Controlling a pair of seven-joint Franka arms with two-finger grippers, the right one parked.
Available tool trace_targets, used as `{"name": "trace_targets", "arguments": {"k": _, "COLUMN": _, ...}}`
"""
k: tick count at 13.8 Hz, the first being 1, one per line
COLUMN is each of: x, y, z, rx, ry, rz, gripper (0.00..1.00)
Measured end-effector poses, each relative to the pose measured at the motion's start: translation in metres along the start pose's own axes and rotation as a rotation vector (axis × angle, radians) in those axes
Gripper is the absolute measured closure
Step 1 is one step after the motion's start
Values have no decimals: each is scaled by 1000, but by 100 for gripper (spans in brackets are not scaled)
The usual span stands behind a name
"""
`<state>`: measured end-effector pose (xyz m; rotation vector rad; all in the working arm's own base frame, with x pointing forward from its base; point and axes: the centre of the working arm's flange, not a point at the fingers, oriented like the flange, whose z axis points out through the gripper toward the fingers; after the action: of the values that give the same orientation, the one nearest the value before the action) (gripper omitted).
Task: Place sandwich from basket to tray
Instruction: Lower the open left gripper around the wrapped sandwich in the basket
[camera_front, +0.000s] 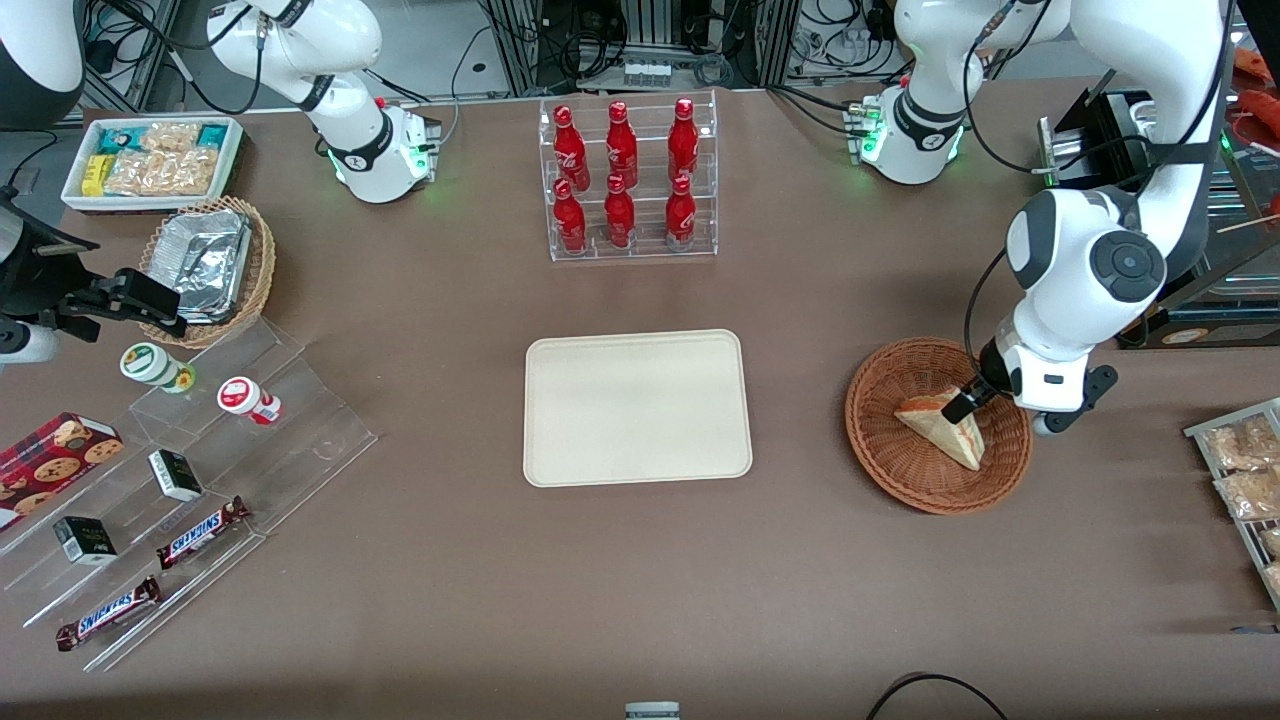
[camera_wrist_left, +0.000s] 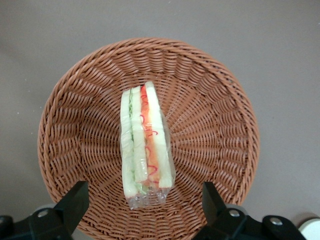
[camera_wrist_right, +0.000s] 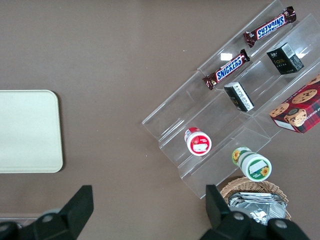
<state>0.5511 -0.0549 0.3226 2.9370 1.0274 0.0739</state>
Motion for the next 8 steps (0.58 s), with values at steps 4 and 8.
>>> {"name": "trace_targets", "arguments": {"k": 4, "x": -2, "y": -2, "z": 16, "rx": 2, "ry": -5, "rz": -35, "gripper": 0}}
{"name": "trace_targets", "arguments": {"k": 8, "x": -2, "y": -3, "z": 39, "rx": -1, "ry": -8, "rz": -61, "gripper": 0}}
